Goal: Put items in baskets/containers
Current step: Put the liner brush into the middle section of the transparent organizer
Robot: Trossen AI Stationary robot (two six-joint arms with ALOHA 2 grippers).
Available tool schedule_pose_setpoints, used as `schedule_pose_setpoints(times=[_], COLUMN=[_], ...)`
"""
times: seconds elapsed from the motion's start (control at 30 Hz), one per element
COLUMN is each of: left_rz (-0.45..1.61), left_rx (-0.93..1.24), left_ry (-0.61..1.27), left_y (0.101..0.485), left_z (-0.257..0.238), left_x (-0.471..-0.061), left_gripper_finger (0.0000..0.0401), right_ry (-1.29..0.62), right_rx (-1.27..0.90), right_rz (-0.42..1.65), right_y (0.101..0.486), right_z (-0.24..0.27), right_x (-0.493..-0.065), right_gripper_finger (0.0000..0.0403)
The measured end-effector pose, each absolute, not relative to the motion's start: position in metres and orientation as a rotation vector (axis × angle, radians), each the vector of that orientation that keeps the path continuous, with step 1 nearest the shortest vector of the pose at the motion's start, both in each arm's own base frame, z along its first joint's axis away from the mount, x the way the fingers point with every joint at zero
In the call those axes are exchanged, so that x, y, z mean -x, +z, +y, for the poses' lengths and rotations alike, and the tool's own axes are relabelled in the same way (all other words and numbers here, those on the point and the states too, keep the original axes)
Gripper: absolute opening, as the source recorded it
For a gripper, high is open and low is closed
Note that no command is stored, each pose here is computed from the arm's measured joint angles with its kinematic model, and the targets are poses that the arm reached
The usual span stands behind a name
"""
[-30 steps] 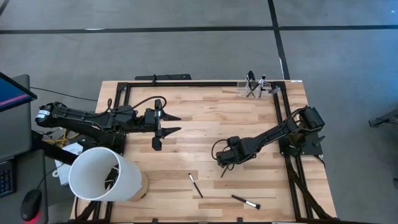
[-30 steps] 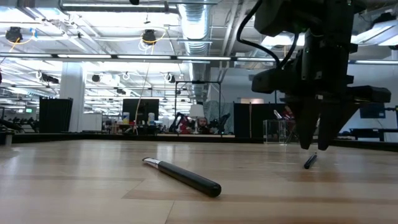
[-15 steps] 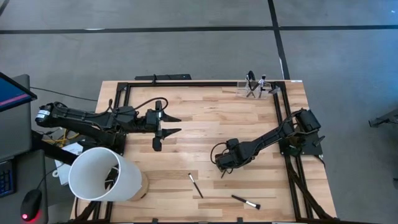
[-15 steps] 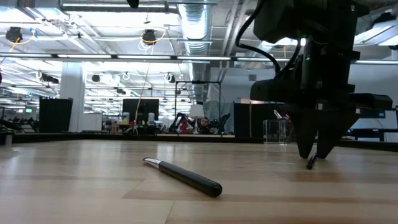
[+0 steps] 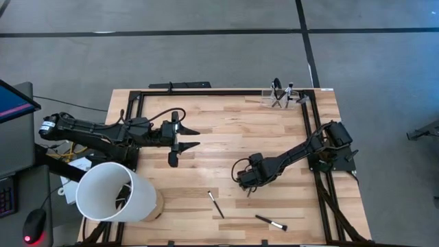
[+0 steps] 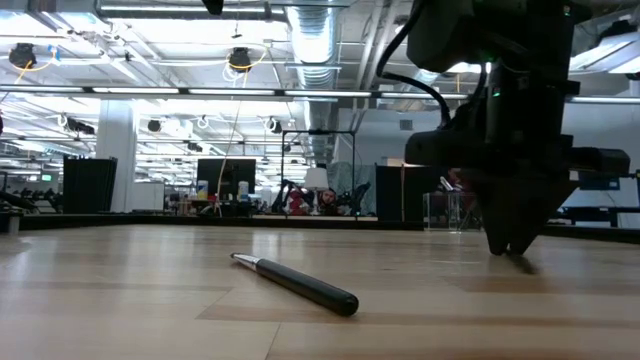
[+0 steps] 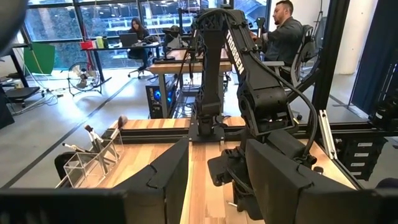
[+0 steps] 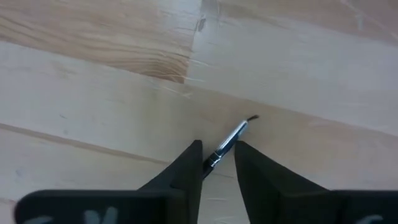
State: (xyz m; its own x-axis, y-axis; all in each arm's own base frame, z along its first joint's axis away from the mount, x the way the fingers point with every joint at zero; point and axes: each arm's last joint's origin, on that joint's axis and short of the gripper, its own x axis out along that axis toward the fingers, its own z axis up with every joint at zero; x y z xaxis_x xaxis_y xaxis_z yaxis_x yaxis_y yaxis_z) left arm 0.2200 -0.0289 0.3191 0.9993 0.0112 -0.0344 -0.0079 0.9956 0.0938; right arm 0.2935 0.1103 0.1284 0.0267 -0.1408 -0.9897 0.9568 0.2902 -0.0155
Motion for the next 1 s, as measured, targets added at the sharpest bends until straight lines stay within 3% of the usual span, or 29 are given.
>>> schedule_pose_setpoints(times=[0.4,0.73,1.0], left_rz=[0.036,0.037,0.041], left_rx=[-0.094,-0.094,-0.095], left_ry=[0.009,0.009,0.010], left_y=[0.319,0.319,0.319], left_z=[-0.029,-0.029,-0.029], left_x=[-0.220,-0.220,-0.220], left_gripper_finger=[0.0158,0.0158,0.0158], right_ry=[-0.976,-0.869,-0.904], right_rx=[-0.827,-0.734,-0.558], right_rz=[1.266,1.308,1.103], right_y=[0.128,0.147,0.167], right_z=[0.112,0.124,0.140], right_x=[-0.293,-0.304,-0.300], right_gripper_finger=[0.0007,0.0007,0.0008])
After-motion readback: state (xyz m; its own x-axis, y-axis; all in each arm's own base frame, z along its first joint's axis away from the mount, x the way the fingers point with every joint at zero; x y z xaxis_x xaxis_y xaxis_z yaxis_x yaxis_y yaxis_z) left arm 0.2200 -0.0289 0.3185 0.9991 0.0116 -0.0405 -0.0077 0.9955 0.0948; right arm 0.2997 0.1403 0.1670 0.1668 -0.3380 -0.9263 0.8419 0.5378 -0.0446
